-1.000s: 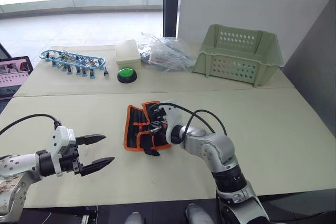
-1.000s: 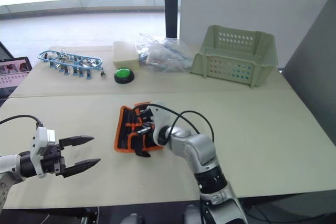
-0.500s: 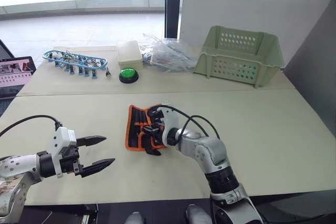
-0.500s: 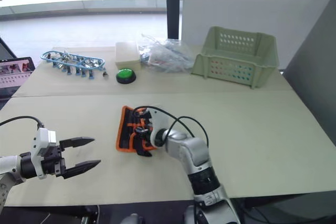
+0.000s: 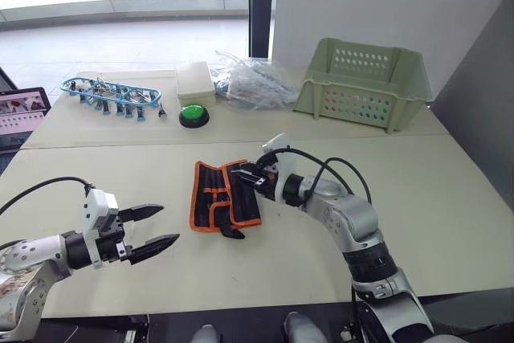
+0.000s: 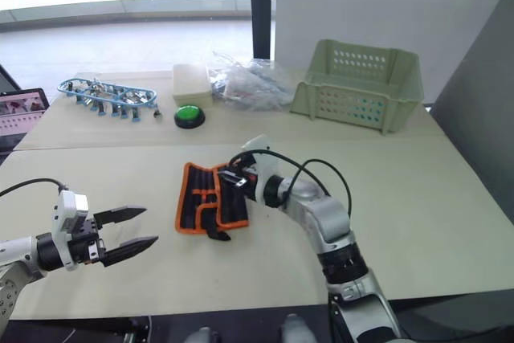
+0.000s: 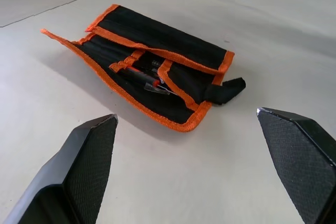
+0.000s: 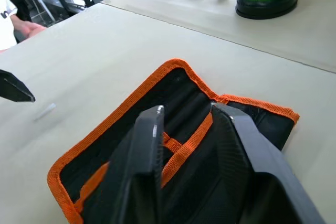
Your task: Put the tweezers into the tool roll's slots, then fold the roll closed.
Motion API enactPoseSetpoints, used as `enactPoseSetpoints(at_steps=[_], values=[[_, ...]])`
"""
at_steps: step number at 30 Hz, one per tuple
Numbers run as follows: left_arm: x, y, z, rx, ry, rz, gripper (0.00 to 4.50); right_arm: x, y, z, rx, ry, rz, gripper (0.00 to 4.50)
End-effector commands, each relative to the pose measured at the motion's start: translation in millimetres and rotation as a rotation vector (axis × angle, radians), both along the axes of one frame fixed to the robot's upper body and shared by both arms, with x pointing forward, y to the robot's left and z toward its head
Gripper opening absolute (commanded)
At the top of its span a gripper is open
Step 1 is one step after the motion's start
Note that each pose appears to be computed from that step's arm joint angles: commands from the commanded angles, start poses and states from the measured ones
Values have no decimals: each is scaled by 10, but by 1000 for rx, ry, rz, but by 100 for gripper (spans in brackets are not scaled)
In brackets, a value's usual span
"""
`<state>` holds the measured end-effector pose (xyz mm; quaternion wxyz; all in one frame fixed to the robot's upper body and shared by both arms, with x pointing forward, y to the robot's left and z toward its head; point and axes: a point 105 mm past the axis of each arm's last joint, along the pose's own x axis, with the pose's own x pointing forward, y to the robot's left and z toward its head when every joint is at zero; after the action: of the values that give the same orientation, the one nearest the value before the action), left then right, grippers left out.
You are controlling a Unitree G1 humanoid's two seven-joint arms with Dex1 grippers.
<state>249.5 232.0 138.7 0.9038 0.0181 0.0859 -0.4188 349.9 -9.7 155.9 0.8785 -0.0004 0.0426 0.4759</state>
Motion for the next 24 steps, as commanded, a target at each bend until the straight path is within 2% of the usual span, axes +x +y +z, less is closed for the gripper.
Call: enactPoseSetpoints(at_steps=[1, 7, 12, 18, 24], values=[[100, -26, 70, -82, 14, 100, 450, -72, 49, 2, -19, -106, 94, 3], [230, -162, 11, -252, 110, 230, 450, 2, -20, -233, -87, -112, 87, 3], [296, -299, -162, -366, 212, 296, 450, 60, -48, -390, -158, -125, 67, 3], [407, -302, -386, -406, 316, 399, 450, 72, -36, -411, -169, -133, 58, 3], [385, -523, -483, -379, 390, 327, 450, 88, -37, -436, -182, -133, 33, 3]])
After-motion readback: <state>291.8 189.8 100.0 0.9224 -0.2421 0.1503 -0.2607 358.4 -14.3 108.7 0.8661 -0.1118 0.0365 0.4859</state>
